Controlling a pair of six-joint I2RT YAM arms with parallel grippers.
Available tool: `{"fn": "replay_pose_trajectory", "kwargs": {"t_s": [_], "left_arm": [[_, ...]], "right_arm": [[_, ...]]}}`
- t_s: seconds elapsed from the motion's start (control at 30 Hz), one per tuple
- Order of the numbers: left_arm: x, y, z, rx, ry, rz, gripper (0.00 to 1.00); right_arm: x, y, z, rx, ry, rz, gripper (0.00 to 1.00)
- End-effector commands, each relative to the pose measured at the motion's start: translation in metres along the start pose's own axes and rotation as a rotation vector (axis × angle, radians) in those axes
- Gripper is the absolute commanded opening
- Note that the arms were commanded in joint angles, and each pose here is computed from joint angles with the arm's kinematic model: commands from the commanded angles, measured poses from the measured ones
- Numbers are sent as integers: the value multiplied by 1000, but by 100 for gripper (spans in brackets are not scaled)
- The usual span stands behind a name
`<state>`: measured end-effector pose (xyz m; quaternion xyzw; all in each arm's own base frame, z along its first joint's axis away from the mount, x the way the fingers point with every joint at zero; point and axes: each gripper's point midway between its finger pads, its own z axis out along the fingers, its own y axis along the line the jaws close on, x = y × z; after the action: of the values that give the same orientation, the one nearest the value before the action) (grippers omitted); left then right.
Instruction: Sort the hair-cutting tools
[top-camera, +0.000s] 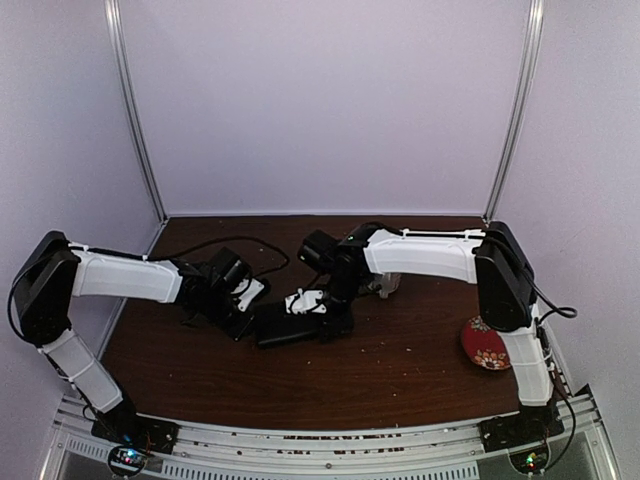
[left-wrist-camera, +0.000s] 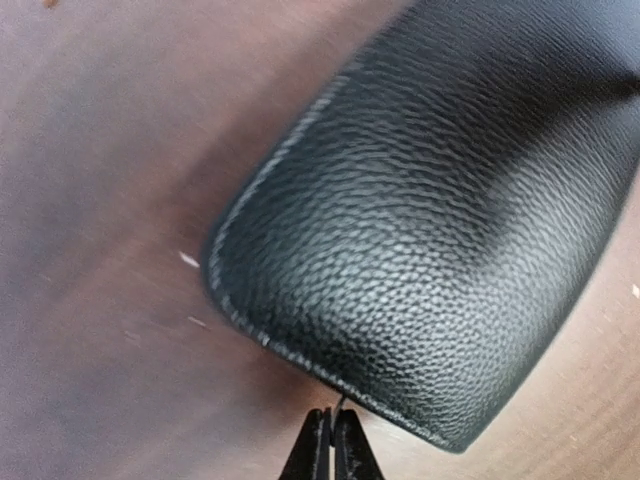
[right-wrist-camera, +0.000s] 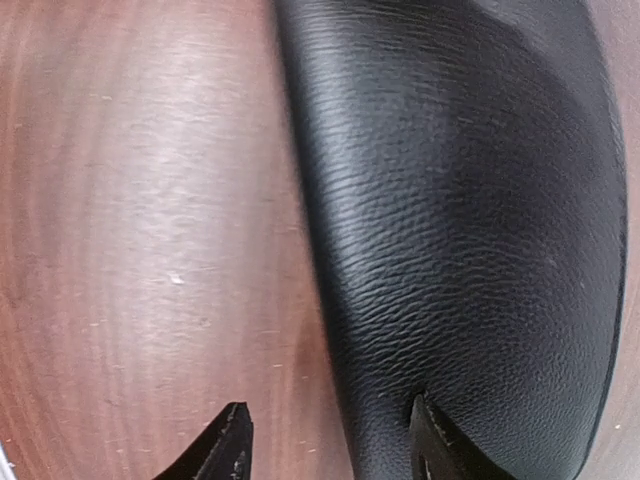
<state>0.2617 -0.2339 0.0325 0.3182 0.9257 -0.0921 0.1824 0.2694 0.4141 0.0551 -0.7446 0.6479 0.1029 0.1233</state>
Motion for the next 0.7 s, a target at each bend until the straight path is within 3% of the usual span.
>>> {"fn": "replay_pose_trajectory", "kwargs": {"t_s": [0.0, 0.4, 0.67], "left_arm": [[-30, 22, -2, -78, -70, 53, 0], [-42, 25, 5, -59, -74, 72, 0], [-11, 18, 2, -14, -53, 8, 0]], "right_arm": [[-7, -2, -28, 36, -33, -42, 55], [9, -46, -5, 282, 46, -115, 62], [41, -38, 25, 203, 180, -92, 46]]}}
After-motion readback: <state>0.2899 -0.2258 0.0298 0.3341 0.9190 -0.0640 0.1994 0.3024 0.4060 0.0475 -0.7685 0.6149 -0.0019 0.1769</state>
